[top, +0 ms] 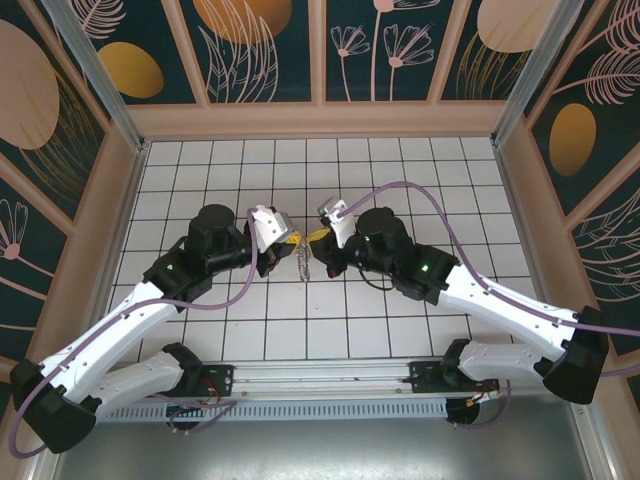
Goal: Put the keys on the keyring
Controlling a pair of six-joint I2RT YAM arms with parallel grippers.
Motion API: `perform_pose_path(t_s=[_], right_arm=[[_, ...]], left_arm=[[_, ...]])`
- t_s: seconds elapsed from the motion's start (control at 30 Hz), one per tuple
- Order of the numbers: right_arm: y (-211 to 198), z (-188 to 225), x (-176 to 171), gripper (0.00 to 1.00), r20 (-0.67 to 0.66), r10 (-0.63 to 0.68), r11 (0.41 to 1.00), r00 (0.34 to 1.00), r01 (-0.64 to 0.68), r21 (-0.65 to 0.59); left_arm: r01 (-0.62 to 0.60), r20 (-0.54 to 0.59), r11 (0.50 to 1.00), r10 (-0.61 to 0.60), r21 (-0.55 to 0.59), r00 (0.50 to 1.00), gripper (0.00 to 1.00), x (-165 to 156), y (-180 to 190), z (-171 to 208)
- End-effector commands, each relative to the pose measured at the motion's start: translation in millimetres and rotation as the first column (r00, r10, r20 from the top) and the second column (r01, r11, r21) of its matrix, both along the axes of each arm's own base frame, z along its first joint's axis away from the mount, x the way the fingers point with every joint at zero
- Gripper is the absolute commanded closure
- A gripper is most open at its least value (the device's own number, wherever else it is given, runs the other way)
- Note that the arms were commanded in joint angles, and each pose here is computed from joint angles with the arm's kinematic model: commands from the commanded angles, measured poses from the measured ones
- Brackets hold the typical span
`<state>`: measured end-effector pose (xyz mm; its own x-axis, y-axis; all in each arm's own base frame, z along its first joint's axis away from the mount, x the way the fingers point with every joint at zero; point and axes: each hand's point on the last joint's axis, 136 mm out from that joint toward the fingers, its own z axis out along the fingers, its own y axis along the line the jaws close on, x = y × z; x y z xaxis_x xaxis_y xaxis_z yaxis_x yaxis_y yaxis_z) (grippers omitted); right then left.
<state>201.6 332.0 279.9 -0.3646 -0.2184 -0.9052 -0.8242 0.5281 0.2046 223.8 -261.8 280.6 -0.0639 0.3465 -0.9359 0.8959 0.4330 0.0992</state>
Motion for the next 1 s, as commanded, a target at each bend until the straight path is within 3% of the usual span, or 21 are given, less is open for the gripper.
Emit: perform_pose_path(t_s=[0.0, 0.33, 0.97], right_arm=[[-5, 4, 1, 1.00, -0.001, -0.026, 1.000, 1.000, 0.026, 0.017], [-2, 31, 0, 1.00, 0.054, -0.015, 0.997, 0.998, 0.010, 0.081], [8, 46, 12, 1.00, 0.106, -0.020, 0.996, 0.994, 0.010, 0.089]], left_arm=[[0.018, 0.053, 0.999, -0.017, -0.032, 0.998, 1.00, 0, -4, 17], [0.019, 0.050, 0.999, -0.017, -0.028, 0.999, 1.00, 0, -4, 16], [0.029, 0.051, 0.999, -0.027, -0.034, 0.998, 1.00, -2, -4, 17]])
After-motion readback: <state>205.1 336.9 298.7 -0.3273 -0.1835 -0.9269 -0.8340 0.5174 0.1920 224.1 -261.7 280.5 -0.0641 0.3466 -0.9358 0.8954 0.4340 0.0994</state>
